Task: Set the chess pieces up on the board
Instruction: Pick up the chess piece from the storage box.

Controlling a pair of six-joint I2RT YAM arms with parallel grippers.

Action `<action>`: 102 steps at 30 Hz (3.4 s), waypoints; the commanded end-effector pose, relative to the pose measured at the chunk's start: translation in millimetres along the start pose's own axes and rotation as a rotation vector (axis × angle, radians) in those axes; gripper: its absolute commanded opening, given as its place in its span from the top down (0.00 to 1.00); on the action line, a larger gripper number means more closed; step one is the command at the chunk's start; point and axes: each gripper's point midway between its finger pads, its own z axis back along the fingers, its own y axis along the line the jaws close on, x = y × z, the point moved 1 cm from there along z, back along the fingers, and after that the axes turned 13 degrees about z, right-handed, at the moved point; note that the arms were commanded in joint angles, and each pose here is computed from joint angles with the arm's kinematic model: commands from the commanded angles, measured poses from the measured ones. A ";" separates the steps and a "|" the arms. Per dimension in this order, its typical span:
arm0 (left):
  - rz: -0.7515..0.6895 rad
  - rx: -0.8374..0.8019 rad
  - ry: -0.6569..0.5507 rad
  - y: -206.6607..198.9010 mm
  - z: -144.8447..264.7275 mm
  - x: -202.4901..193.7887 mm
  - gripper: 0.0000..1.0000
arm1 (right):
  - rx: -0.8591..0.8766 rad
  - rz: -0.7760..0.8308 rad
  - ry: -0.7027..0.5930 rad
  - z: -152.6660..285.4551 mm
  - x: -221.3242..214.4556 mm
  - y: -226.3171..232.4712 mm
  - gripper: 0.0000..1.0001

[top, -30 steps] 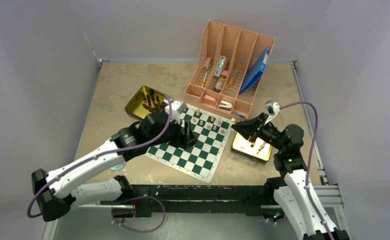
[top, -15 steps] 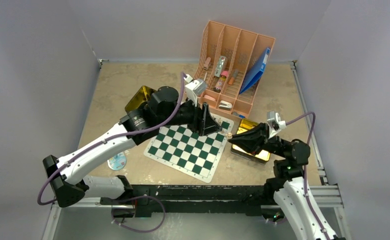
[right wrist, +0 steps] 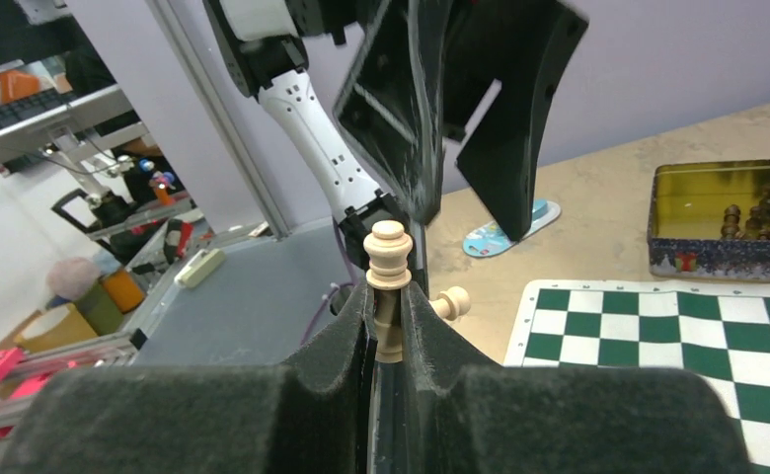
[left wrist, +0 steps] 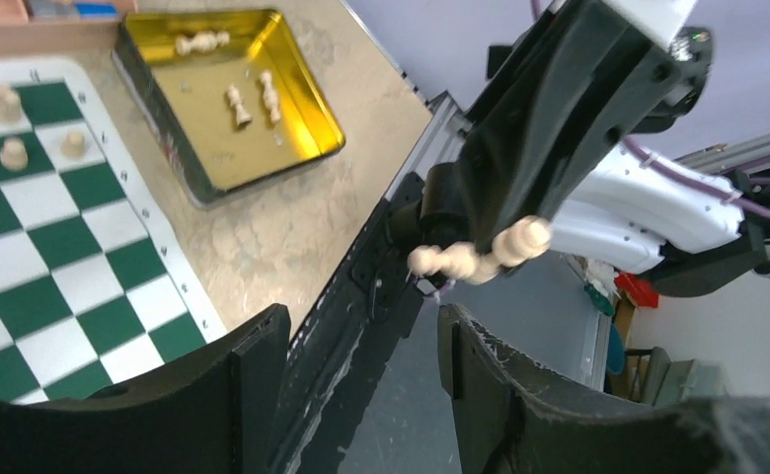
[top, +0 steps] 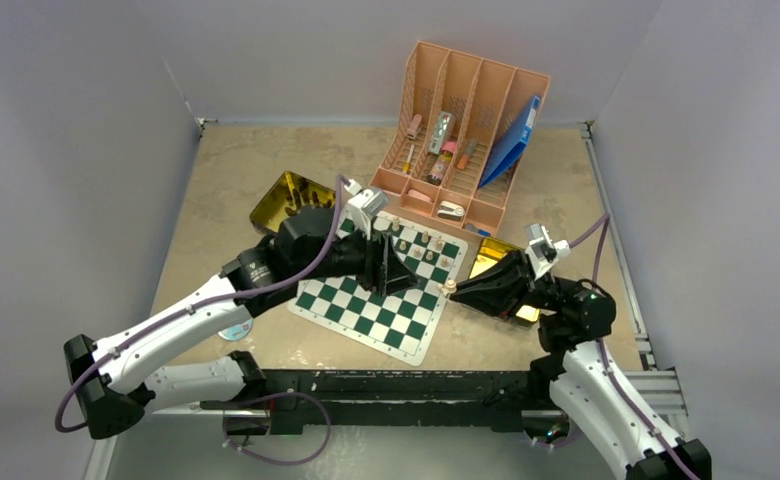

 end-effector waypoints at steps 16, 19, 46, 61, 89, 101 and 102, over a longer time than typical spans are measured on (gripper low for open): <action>0.499 -0.502 -0.053 -45.3 25.9 -20.1 0.46 | 0.166 0.009 -0.207 -4.9 43.5 31.8 0.89; 0.496 -0.501 -0.029 -49.4 20.0 -17.5 0.46 | 0.186 0.011 -0.220 -6.1 48.9 33.2 0.89; 0.502 -0.518 -0.032 -56.2 19.4 -11.3 0.24 | 0.280 -0.016 -0.338 0.2 68.0 50.7 0.91; 0.607 -0.563 -0.096 -52.7 8.9 3.9 0.32 | 0.300 -0.019 -0.355 2.8 73.4 59.5 0.91; 0.694 -0.594 -0.076 -43.4 -7.6 3.4 0.41 | 0.294 -0.034 -0.362 4.9 71.1 60.5 0.92; 0.685 -0.589 -0.073 -43.8 -5.6 1.8 0.50 | 0.278 -0.052 -0.358 4.6 66.4 55.4 0.93; 0.686 -0.586 -0.073 -43.1 -6.2 1.6 0.50 | 0.279 -0.053 -0.359 4.7 66.7 55.8 0.93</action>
